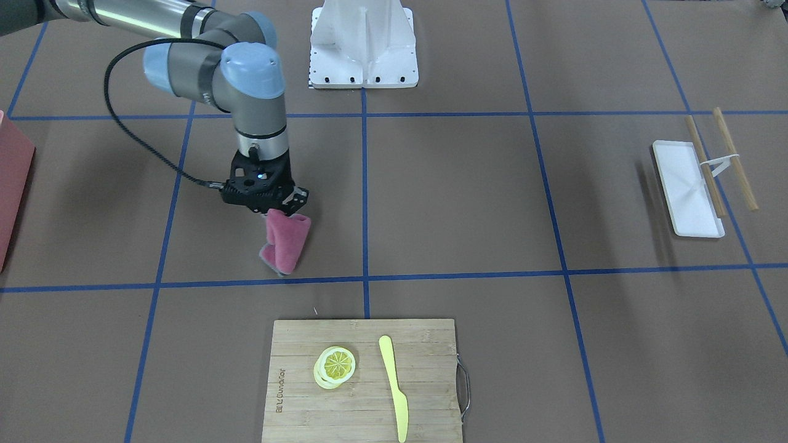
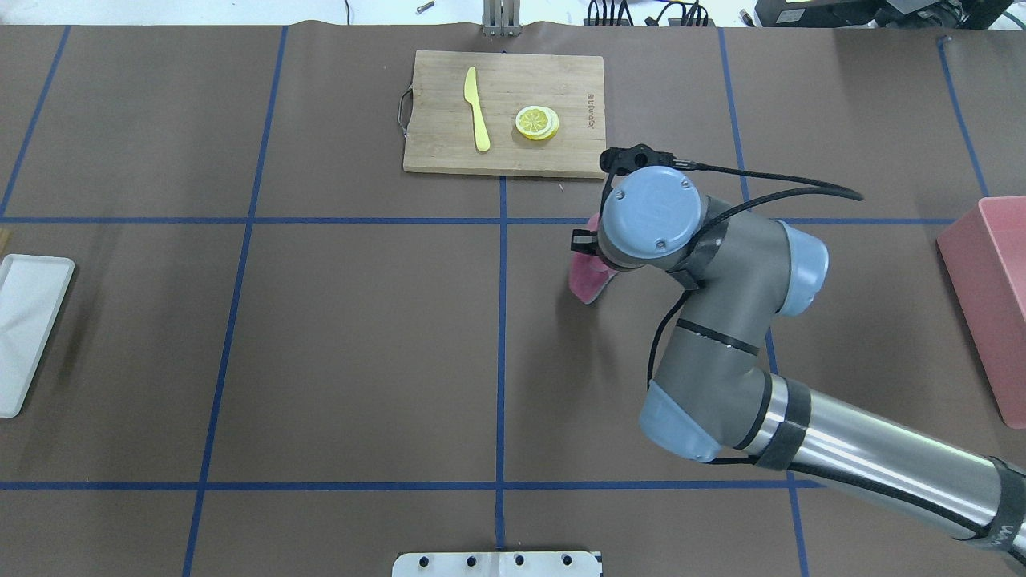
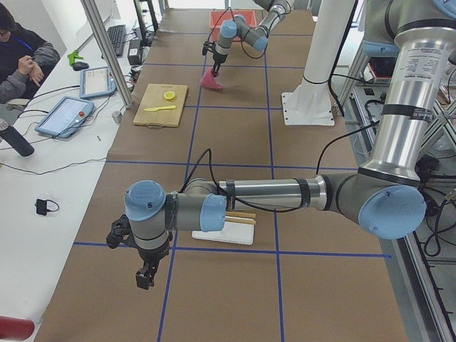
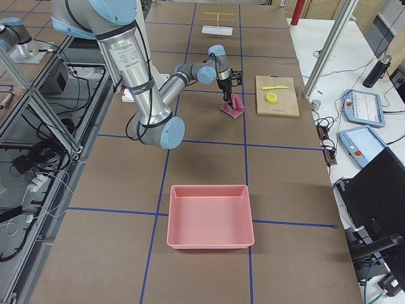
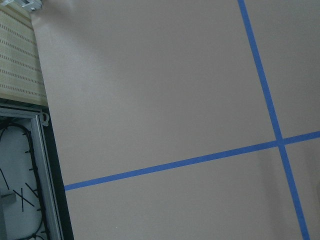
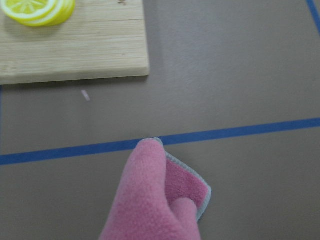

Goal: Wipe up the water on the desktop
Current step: 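Wipe the center area then sweep toward the pink bin, right gripper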

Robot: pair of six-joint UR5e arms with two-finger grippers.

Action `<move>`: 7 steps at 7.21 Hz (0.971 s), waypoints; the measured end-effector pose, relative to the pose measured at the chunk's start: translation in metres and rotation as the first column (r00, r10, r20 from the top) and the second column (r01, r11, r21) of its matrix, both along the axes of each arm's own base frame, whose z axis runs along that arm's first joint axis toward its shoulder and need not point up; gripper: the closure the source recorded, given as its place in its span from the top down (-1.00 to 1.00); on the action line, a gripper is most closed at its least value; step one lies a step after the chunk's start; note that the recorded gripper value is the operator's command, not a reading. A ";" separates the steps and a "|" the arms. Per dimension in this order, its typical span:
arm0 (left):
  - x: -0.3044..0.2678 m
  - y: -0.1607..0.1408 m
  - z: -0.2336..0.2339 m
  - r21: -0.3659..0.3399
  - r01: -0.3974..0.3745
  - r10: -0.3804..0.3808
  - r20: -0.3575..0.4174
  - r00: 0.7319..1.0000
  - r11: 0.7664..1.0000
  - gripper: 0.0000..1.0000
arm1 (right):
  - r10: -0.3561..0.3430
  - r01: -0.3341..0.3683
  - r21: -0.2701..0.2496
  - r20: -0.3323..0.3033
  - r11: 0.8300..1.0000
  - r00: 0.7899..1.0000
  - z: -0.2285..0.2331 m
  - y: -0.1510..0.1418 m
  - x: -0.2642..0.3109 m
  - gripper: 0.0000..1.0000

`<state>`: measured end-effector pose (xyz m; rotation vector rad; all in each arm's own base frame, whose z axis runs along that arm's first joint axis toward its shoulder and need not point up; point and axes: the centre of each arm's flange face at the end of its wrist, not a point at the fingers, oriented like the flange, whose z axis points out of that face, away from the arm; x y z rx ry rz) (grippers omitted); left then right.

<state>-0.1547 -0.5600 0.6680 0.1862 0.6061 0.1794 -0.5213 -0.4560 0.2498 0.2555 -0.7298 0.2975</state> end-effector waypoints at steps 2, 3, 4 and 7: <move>0.000 0.000 0.001 -0.001 -0.001 0.001 0.000 1.000 1.000 0.97 | 0.088 -0.088 -0.004 0.107 0.996 0.990 -0.045 0.018 -0.057 -1.00; 0.000 0.002 0.003 -0.003 -0.002 0.002 0.000 1.000 1.000 0.97 | 0.113 -0.113 -0.007 0.132 0.994 0.985 -0.058 0.019 -0.074 -1.00; 0.001 0.006 0.005 -0.006 -0.003 0.003 -0.001 1.000 1.000 0.97 | 0.124 -0.125 -0.004 0.141 0.992 0.982 -0.062 0.020 -0.082 -1.00; 0.002 0.011 0.008 -0.007 -0.004 0.004 -0.001 1.000 1.000 0.97 | 0.056 -0.059 0.055 0.053 0.997 0.997 -0.004 0.020 -0.057 -1.00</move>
